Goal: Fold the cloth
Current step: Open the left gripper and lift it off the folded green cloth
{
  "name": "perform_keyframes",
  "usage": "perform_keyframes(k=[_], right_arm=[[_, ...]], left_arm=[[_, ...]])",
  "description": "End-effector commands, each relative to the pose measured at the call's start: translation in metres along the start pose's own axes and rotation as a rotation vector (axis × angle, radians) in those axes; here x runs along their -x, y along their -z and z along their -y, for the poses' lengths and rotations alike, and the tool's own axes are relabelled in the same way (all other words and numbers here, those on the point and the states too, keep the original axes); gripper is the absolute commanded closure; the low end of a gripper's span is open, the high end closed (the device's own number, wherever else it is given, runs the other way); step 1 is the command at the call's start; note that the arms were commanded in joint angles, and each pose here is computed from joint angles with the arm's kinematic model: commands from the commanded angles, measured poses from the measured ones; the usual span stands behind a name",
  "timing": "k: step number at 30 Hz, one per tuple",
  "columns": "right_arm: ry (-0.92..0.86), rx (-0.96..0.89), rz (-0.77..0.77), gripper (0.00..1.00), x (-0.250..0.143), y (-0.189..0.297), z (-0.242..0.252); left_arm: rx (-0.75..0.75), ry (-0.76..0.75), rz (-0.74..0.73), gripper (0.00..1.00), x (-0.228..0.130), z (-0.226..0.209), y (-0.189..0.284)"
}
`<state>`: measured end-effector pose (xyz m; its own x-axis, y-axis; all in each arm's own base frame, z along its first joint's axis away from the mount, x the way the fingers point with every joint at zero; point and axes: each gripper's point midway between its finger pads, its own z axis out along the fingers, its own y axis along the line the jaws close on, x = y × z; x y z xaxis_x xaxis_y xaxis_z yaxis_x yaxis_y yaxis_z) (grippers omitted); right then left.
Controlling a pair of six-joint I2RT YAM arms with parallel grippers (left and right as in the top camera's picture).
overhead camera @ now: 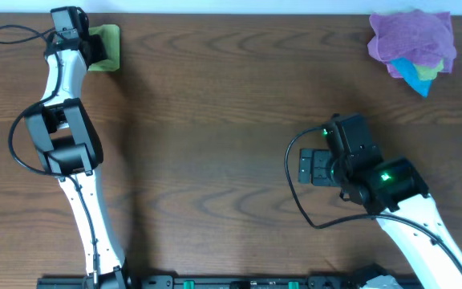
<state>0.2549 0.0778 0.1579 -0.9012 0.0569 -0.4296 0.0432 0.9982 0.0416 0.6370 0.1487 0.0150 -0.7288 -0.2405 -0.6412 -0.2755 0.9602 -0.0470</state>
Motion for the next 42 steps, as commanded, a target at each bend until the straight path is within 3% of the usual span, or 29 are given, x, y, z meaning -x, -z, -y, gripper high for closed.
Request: perform_keyframes(k=[1, 10, 26, 33, 42], right_arm=[[0.004, -0.003, -0.007, 0.01, -0.001, -0.002, 0.002], [0.004, -0.003, -0.008, 0.01, -0.002, -0.002, 0.002], [0.011, 0.016, -0.060, 0.01, -0.014, -0.002, 0.000], [0.045, 0.038, -0.004, 0.01, 0.000, 0.004, -0.005], [0.057, -0.010, 0.245, 0.01, 0.053, 0.072, 0.007]], left_arm=[[0.019, -0.002, -0.014, 0.94, -0.012, -0.003, -0.011], [-0.014, -0.001, -0.016, 0.94, -0.008, 0.003, -0.007], [-0.035, -0.007, 0.122, 0.94, 0.080, 0.017, 0.071], [-0.041, -0.018, 0.058, 0.94, 0.091, 0.027, 0.139], [-0.068, -0.046, 0.053, 0.94, 0.097, 0.049, 0.261]])
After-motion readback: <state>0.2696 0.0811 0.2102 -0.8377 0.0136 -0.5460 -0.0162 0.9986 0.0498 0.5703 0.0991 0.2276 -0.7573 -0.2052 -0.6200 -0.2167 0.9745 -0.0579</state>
